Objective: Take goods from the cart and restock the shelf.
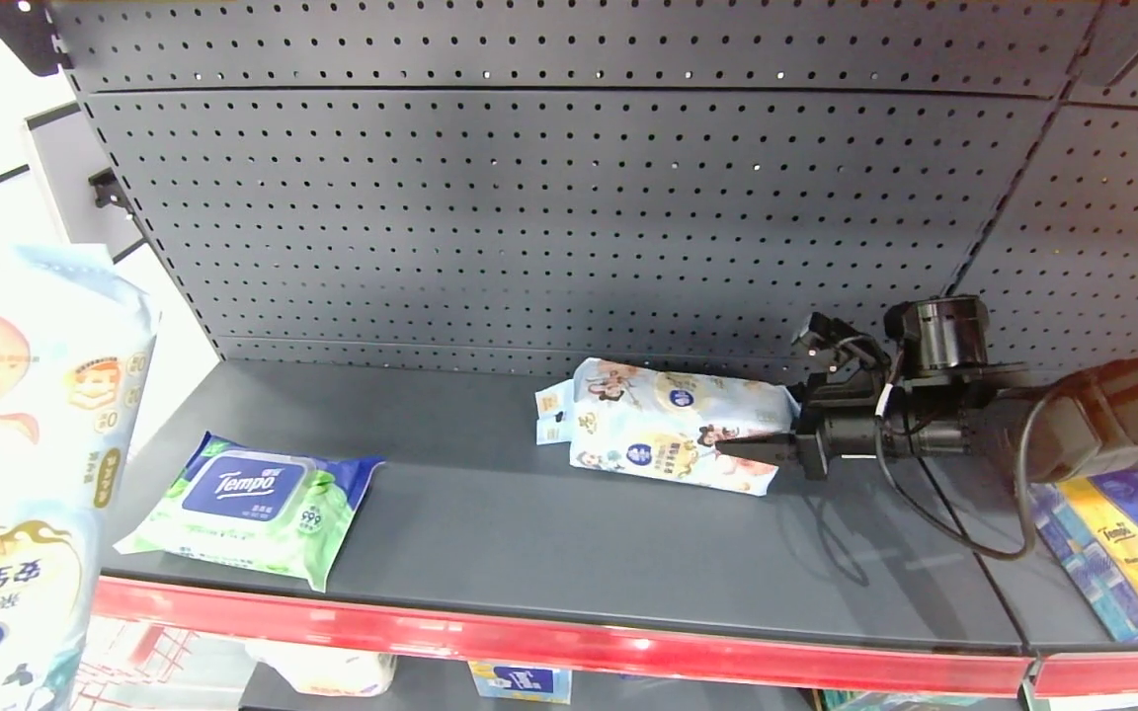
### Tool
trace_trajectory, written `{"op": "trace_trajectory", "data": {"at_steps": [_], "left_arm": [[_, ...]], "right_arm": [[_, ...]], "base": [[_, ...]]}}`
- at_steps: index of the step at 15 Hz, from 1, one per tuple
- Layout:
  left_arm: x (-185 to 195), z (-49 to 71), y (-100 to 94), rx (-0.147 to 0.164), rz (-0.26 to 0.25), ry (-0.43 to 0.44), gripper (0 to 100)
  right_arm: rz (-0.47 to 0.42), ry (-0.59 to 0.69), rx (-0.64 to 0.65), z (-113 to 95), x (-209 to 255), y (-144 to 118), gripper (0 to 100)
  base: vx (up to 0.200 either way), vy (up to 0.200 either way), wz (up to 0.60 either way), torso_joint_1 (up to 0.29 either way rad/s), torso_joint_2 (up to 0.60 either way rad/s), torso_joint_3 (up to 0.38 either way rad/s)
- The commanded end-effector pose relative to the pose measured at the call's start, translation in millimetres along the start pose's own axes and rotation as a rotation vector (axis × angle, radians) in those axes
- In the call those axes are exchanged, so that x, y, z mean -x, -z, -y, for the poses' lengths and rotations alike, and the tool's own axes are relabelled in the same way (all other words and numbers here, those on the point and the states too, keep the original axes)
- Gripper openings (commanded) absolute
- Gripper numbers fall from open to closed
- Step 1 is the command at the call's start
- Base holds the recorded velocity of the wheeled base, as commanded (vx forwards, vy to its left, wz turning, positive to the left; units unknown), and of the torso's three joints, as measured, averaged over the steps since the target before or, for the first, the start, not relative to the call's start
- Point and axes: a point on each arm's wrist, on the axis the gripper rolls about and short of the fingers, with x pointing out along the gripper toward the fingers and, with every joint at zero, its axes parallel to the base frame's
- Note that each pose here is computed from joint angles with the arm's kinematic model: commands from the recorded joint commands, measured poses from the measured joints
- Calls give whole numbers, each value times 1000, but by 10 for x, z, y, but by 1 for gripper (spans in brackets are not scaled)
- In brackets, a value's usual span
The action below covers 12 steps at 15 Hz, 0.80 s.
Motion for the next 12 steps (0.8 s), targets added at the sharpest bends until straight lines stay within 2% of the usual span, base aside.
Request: {"op": "trace_trajectory", "data": {"at_steps": [1, 4, 7, 9, 12], "left_arm": [[-3, -1, 1, 0, -2, 0, 0], [-3, -1, 1, 0, -2, 0, 0], [-3, -1, -7, 0, 1, 4, 0], [-28, -10, -23, 2, -9, 9, 0], [-41, -19, -54, 2, -9, 11, 0]], "right_arm": [[-3, -21, 2, -47, -31, 7, 0], [3, -34, 13, -156, 37, -33, 0], [-3, -88, 18, -516, 213, -33, 0], [-28, -109, 18, -720, 342, 66, 0], [-48, -122, 55, -820, 409, 168, 0]], "base": [[0, 0, 0, 0, 0, 0], [0, 0, 0, 0, 0, 0], [0, 0, 0, 0, 0, 0], [0, 0, 0, 0, 0, 0], [0, 0, 0, 0, 0, 0]]}}
